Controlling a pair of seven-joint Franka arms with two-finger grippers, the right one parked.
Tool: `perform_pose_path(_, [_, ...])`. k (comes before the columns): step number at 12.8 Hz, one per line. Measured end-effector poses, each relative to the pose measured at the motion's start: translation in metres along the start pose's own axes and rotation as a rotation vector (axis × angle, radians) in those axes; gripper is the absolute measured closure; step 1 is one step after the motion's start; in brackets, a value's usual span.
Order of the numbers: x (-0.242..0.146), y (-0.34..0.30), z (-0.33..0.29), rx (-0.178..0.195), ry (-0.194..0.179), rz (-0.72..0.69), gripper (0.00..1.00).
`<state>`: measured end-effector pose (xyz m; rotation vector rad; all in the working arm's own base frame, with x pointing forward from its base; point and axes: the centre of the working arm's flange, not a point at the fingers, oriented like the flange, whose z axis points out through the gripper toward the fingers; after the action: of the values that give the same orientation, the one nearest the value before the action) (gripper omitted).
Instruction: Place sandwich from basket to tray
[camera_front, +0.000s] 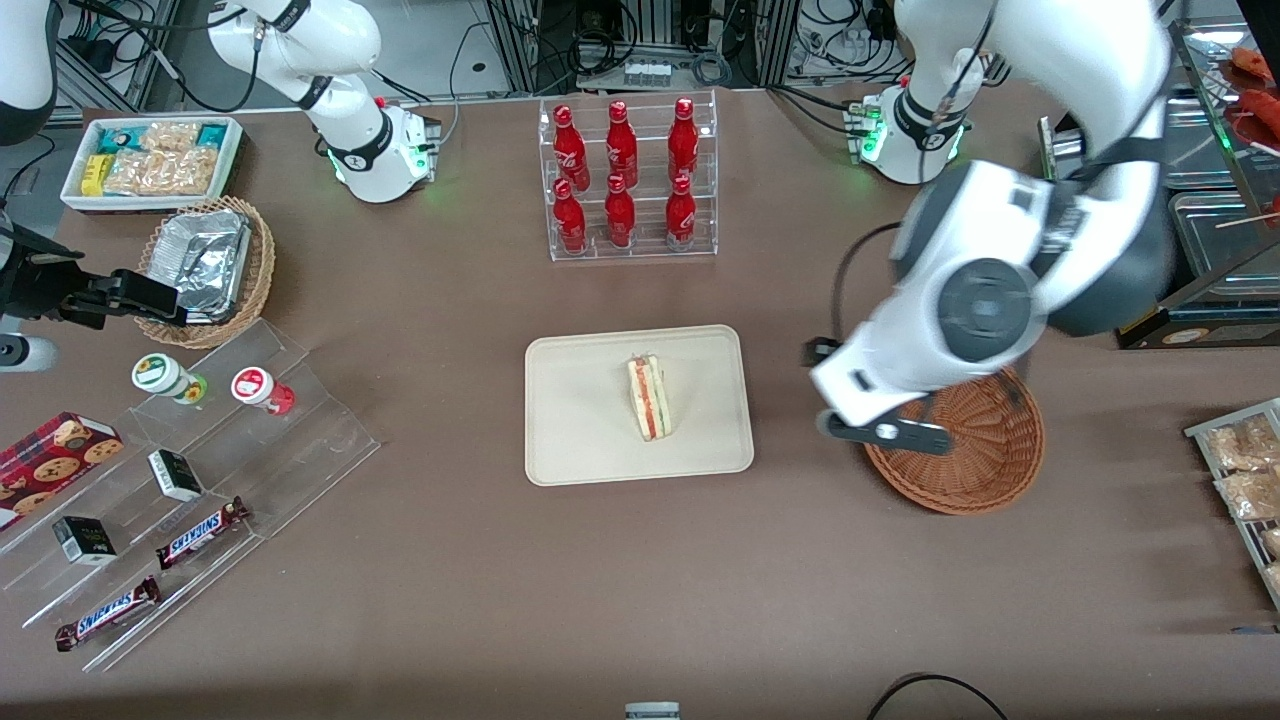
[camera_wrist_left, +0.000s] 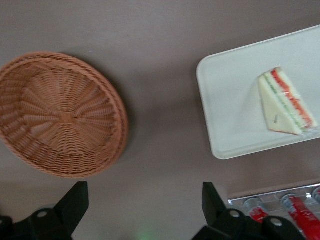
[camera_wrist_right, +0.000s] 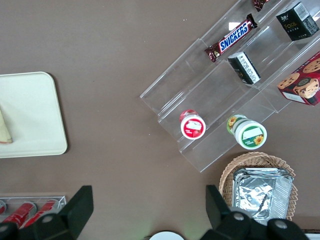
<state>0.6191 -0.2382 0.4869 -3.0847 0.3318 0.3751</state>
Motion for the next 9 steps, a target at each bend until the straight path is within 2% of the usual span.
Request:
perform_pose_path(3, [-0.01, -0.073, -0.011, -0.017, 0.005, 0.017, 0.0])
perform_pose_path(6, [-0.033, -0.13, -0.029, -0.026, 0.026, -0.008, 0.0])
perform_pose_path(9, [-0.07, -0.132, -0.042, -0.005, 0.063, -0.019, 0.0])
